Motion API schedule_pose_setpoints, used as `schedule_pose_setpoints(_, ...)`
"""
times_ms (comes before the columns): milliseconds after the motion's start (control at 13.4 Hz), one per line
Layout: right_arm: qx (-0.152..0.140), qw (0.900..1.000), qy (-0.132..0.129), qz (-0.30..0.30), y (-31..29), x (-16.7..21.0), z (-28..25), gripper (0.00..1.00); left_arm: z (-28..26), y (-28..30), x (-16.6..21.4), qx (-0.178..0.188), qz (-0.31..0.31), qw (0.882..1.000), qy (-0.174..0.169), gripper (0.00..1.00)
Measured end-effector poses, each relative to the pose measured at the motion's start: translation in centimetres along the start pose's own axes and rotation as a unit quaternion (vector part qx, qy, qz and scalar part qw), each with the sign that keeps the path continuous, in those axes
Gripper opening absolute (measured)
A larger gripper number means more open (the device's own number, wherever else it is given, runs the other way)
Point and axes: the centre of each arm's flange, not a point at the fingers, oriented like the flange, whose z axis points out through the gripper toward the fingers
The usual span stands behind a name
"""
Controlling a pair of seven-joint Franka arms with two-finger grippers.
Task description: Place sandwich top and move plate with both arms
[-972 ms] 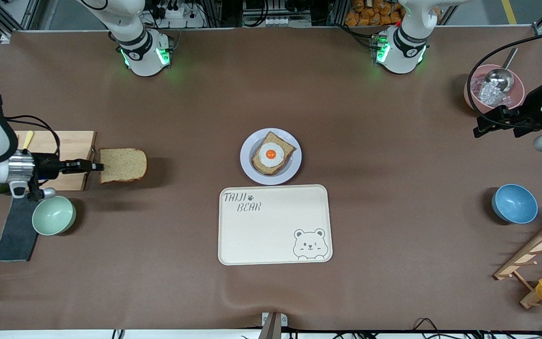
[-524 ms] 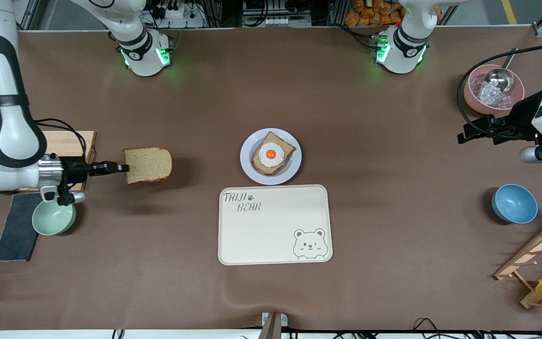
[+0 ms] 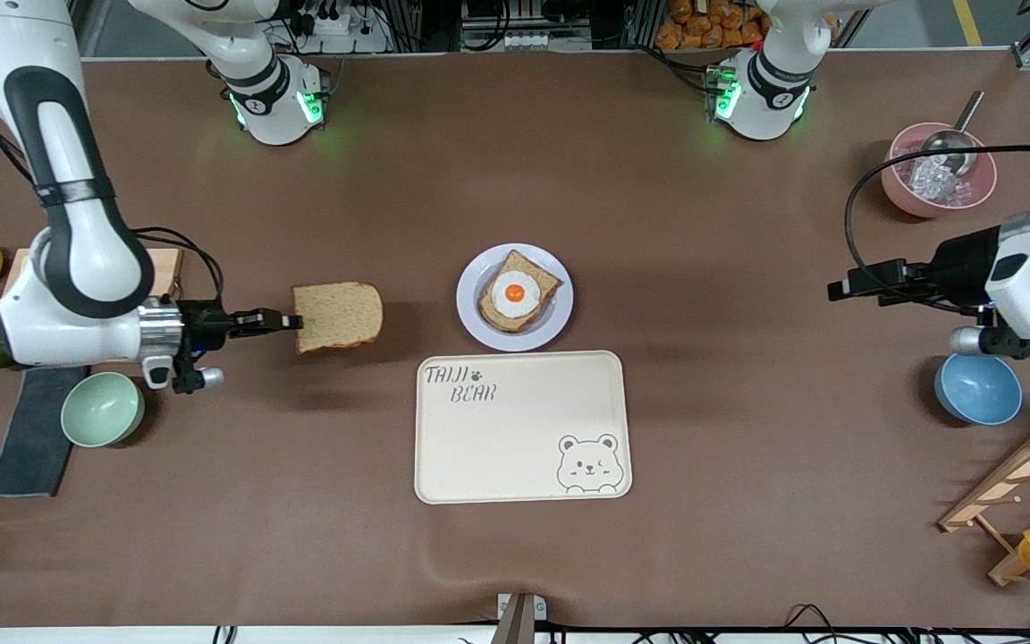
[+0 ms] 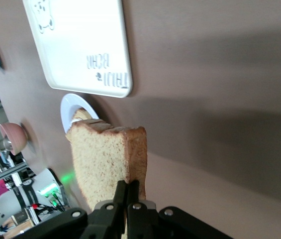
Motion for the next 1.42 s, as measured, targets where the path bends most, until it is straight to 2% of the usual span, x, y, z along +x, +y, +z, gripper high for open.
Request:
schedule_pose_setpoints(374, 0.015, 1.000, 0.009, -0.008, -5.5, 0.0, 7.5, 0.04, 4.7, -2.5, 1.2, -0.110, 0.033, 0.993, -0.030, 1.00)
schedule_pose_setpoints(823, 0.018, 0.999, 0.034, -0.003, -10.7, -1.4, 15.9, 0.04, 11.4, -4.2, -0.1, -0.217, 0.058, 0.972, -0.066, 1.00)
schedule_pose_setpoints(1271, 0.024, 0.997, 0.068, 0.042, -10.6, -3.6, 21.5, 0.04, 16.1, -3.6, -1.8, -0.260, 0.057, 0.959, -0.098, 1.00)
schedule_pose_setpoints(1421, 0.030, 0.996, 0.068, 0.047, -10.3, -4.5, 22.7, 0.04, 17.8, -4.0, -2.5, -0.274, 0.060, 0.954, -0.106, 1.00)
